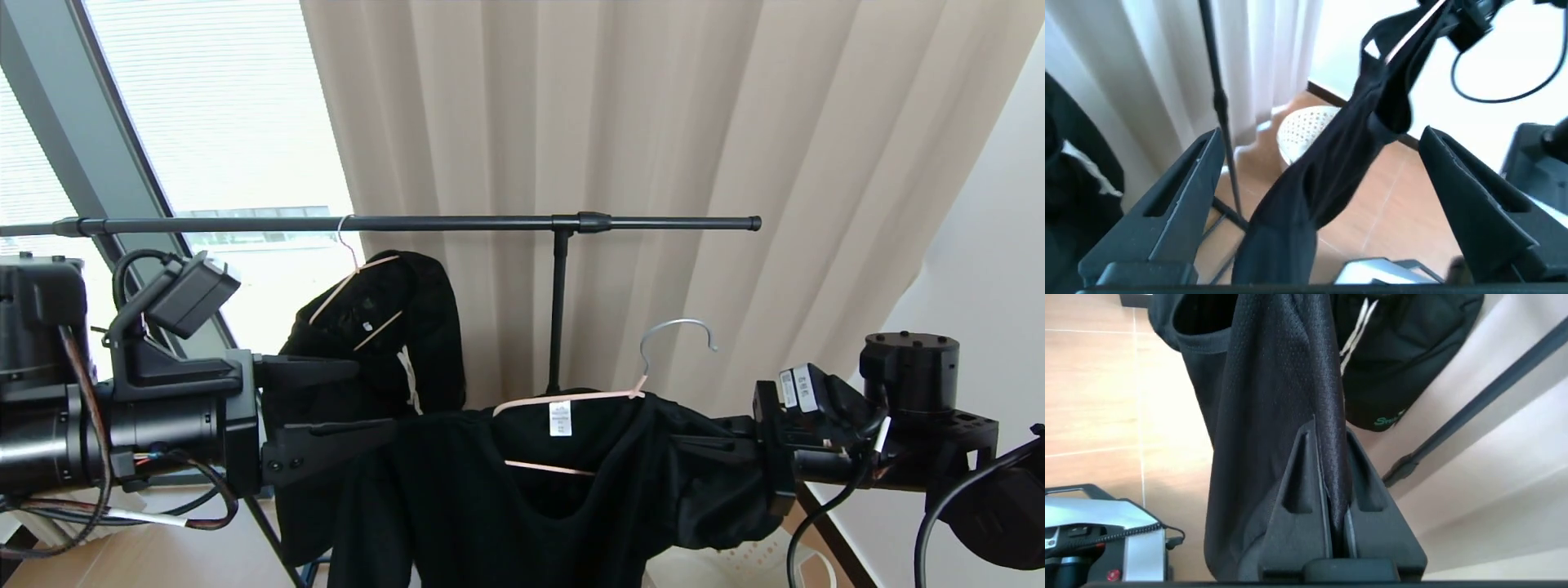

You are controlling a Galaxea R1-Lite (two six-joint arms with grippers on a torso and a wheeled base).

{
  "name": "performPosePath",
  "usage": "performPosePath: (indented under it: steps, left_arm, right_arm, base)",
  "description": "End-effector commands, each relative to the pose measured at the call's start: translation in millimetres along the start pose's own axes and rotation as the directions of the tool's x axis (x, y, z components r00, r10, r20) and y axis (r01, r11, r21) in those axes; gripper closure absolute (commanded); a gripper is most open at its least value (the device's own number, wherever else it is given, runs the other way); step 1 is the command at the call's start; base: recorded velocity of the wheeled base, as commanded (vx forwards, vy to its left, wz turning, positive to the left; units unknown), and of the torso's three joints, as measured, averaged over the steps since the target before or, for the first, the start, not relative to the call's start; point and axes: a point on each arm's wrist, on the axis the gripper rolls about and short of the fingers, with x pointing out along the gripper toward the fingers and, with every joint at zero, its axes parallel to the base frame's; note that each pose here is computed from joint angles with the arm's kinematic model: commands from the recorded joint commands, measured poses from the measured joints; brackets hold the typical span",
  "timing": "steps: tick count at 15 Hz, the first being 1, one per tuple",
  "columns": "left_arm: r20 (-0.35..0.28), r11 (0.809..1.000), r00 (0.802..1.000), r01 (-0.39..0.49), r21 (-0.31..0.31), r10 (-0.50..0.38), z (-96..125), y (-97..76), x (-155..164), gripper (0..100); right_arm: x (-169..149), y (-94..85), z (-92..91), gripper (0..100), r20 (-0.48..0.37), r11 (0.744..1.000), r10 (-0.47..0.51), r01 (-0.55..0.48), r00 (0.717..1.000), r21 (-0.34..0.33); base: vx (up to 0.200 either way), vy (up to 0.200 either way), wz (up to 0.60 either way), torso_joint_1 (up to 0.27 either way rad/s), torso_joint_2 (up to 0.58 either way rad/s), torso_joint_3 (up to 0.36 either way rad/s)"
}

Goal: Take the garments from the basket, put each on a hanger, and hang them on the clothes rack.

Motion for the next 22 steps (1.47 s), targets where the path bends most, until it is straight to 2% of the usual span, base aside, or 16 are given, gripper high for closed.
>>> performPosePath:
  steps: [1,2,3,4,5,7,12,22]
  left_arm:
    - [0.015,0.990,0.999,0.036,0.139,-0.039,41.9,-15.5,-8.6,0]
    - [-0.059,0.979,0.998,0.035,0.201,-0.024,45.3,-16.6,7.4,0]
    - [-0.093,0.973,0.996,0.018,0.232,0.004,45.3,-20.7,20.4,0]
    - [-0.105,0.971,0.994,0.024,0.236,0.001,44.1,-22.5,24.9,0]
    - [-0.140,0.962,0.989,0.079,0.263,-0.042,39.6,-26.9,39.3,0]
    - [-0.191,0.938,0.980,0.123,0.323,-0.063,29.5,-23.8,54.8,0]
    - [-0.255,0.907,0.961,0.197,0.373,-0.104,16.3,-22.7,77.1,0]
    - [-0.312,0.914,0.942,0.232,0.334,-0.125,2.3,-18.2,96.1,0]
  right_arm:
    - [3.4,3.2,-0.6,100,-0.001,1.000,0.017,-0.017,1.000,0.003]
    - [8.3,7.9,0.4,100,-0.008,1.000,0.029,-0.029,1.000,0.002]
    - [10.4,10.0,0.7,100,-0.010,0.999,0.035,-0.035,0.999,0.002]
    - [11.3,11.0,0.9,100,-0.011,0.999,0.039,-0.039,0.999,0.002]
    - [12.8,12.5,2.5,100,-0.009,0.999,0.045,-0.046,0.999,-0.003]
    - [14.2,13.5,2.9,100,-0.024,1.000,0.029,-0.029,0.999,-0.005]
    - [17.1,15.9,5.3,100,-0.045,1.000,0.004,-0.004,0.999,-0.015]
    - [13.3,26.4,19.6,100,-0.018,0.998,0.016,-0.017,1.000,-0.053]
  base:
    - [0.000,0.000,0.00,0.000,0.00,0.000]
    - [0.000,0.000,0.00,0.000,0.00,0.000]
    - [0.000,0.000,0.00,0.000,0.00,0.000]
    - [0.000,0.000,0.00,0.000,0.00,0.000]
    - [0.000,0.000,0.00,0.000,0.00,0.000]
    - [0.000,0.000,0.00,0.000,0.00,0.000]
    - [0.000,0.000,0.00,0.000,0.00,0.000]
    - [0.000,0.000,0.00,0.000,0.00,0.000]
